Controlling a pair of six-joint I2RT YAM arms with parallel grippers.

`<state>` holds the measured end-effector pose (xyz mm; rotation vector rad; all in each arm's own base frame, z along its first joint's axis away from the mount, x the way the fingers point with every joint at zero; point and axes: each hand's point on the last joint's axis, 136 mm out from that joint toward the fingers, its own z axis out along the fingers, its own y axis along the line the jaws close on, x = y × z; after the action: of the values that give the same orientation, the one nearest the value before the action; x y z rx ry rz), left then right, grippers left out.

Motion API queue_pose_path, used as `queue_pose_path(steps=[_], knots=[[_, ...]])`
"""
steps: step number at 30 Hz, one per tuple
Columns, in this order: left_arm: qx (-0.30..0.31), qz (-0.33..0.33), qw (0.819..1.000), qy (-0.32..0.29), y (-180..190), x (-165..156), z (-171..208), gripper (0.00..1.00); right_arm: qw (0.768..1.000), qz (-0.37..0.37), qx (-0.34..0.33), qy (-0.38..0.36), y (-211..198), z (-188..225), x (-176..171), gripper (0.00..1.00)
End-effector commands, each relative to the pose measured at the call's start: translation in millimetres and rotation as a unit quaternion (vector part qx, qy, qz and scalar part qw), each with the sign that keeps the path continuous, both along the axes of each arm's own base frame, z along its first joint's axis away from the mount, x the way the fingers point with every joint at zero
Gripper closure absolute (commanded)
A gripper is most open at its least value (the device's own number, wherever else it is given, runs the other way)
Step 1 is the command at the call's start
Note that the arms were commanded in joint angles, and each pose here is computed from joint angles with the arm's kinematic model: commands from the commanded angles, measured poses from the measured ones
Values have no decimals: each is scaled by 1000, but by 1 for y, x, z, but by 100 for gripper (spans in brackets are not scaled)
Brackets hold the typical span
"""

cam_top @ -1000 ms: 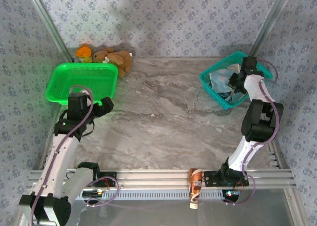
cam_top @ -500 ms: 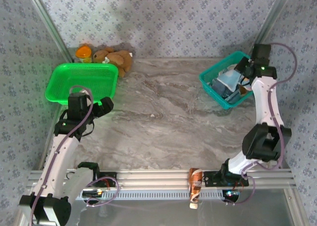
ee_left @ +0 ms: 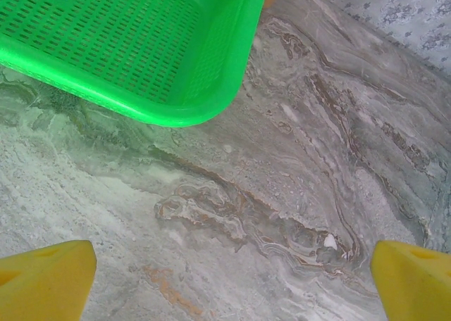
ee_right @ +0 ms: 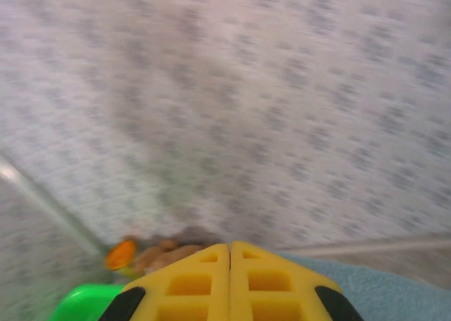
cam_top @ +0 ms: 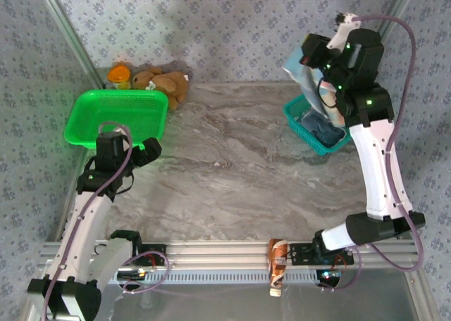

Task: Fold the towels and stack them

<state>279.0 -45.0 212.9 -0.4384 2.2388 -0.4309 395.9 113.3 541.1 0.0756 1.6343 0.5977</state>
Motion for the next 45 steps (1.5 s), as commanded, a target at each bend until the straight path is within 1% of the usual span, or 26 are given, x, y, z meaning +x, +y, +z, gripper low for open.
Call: queue_pose_path(steps=[1, 4, 6, 9, 12, 14, 16, 18, 21, 23, 28, 31, 32, 35, 36, 37, 38, 39, 41, 42, 45], knots=[[-7, -7, 999, -32, -4, 2, 25, 0, 993, 74, -7, -88, 40, 57, -35, 100], [-7, -6, 999, -34, -3, 2, 26, 0, 985, 133, -1, -110, 74, 70, -51, 100], [-8, -6, 999, -34, -4, 2, 26, 0, 982, 152, 1, -111, 90, 69, -55, 100], [-13, -6, 999, -33, -4, 1, 26, 0, 984, 158, -18, -83, 111, 42, -46, 100], [-14, -6, 1000, -28, -5, -2, 23, 0, 984, 172, -34, -37, 131, -5, -34, 100], [-11, -4, 1000, -26, -3, -4, 22, 0, 984, 176, -40, 11, 144, -51, -26, 100], [-9, -4, 1000, -25, -2, -7, 22, 0, 979, 193, -27, 67, 157, -99, -20, 100], [-10, -3, 1000, -22, -2, -8, 20, 0, 970, 208, -14, 123, 170, -149, -13, 100], [-14, -7, 1000, -18, -4, -8, 18, 0, 954, 223, -20, 201, 186, -215, 1, 100], [-22, -16, 1000, -13, -9, -7, 15, 4, 941, 226, -24, 249, 194, -254, 12, 100], [-38, -31, 999, 0, -18, -6, 10, 4, 912, 234, -39, 336, 211, -329, 19, 100], [-43, -42, 998, 10, -24, -6, 4, 4, 890, 232, -31, 391, 220, -371, 19, 100], [-45, -46, 998, 14, -26, -7, 2, 4, 884, 229, -27, 408, 224, -383, 19, 100], [-49, -58, 997, 20, -34, -6, -5, 4, 872, 251, -30, 419, 247, -398, 18, 99], [-51, -63, 996, 23, -37, -6, -7, 4, 870, 261, -30, 418, 256, -398, 18, 89], [-50, -69, 996, 26, -41, -5, -10, 4, 867, 273, -29, 415, 266, -398, 18, 69], [-48, -75, 996, 29, -45, -5, -12, 4, 867, 272, -32, 416, 270, -399, 20, 55], [-47, -80, 995, 33, -49, -4, -15, 4, 867, 270, -35, 417, 273, -399, 21, 50], [-41, -96, 994, 41, -59, -3, -20, 6, 865, 269, -36, 422, 272, -398, 21, 48], [-36, -102, 993, 45, -63, -3, -24, 6, 868, 263, -40, 419, 269, -396, 23, 47], [-28, -121, 991, 55, -79, -1, -32, 10, 877, 246, -60, 409, 251, -391, 28, 47]])
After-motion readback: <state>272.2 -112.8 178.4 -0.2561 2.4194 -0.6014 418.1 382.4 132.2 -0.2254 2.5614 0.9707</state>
